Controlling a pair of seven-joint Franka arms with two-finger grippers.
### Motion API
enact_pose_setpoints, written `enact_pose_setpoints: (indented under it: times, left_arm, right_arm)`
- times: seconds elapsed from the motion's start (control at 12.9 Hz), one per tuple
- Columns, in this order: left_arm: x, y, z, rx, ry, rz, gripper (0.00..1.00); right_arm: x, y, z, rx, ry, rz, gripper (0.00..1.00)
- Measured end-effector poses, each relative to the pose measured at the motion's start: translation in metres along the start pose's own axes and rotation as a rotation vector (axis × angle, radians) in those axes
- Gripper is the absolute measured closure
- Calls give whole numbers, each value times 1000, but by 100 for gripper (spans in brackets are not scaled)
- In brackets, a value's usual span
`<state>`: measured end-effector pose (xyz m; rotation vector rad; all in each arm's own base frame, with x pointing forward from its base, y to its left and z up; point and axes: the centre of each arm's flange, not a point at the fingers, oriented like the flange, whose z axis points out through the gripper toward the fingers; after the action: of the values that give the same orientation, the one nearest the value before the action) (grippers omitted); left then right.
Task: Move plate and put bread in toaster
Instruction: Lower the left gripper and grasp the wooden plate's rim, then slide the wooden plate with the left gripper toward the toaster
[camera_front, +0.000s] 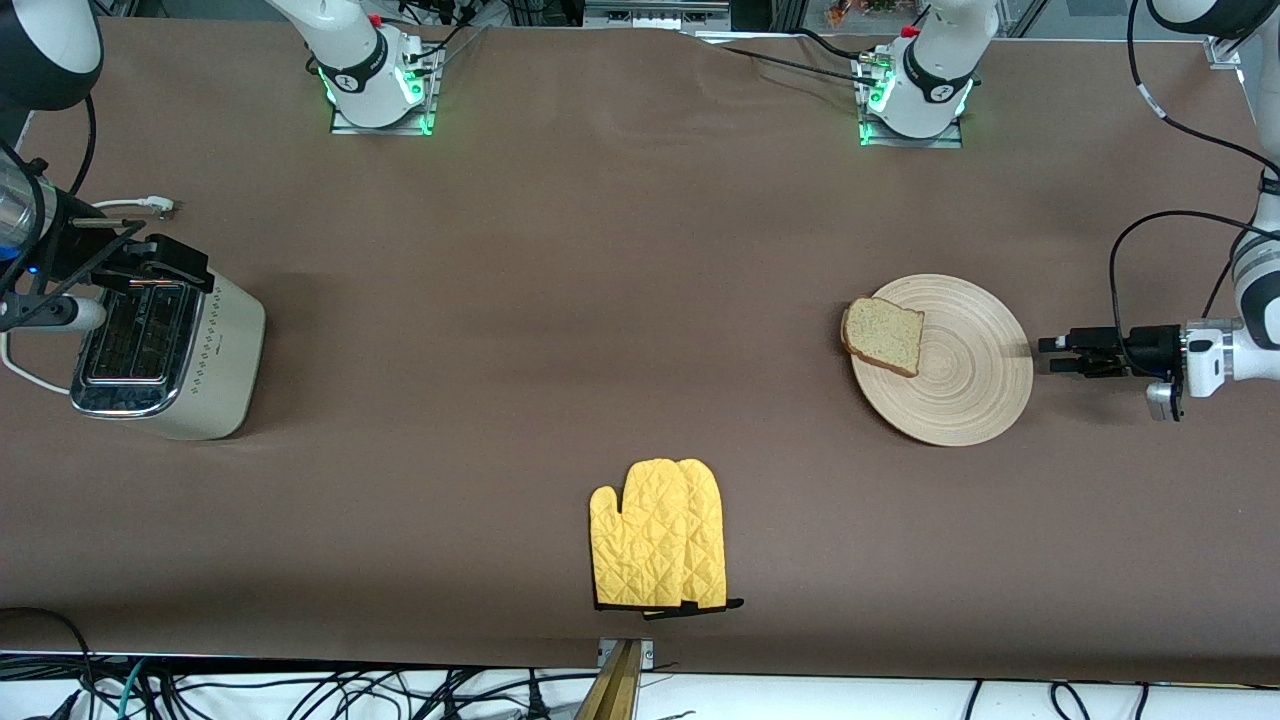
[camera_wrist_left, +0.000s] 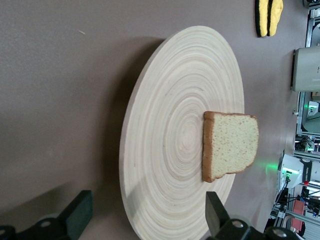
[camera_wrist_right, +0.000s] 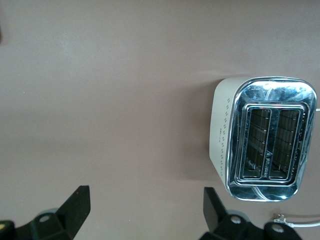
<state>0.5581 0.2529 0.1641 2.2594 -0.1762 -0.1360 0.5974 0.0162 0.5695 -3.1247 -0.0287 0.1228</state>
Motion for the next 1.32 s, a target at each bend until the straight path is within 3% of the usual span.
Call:
enact_pose_setpoints:
  times: [0.08,0.54,0.62,1.01,1.32]
  left_arm:
    - [0,-4,6,-8,-3,-2,6]
    - [8,-8,42,-43,-50,4,80]
    - [7,-7,45,-52,-56,5,86]
    - [33,33,76,-131,-108,62,91]
    - [89,122,146,-243,-131,27,91]
  right_arm:
    - [0,0,0,0,0,0,0]
    - [1,0,2,0,-3,0,0]
    - [1,0,2,0,-3,0,0]
    - [1,1,2,0,-3,2,0]
    - [1,1,2,0,-3,3,0]
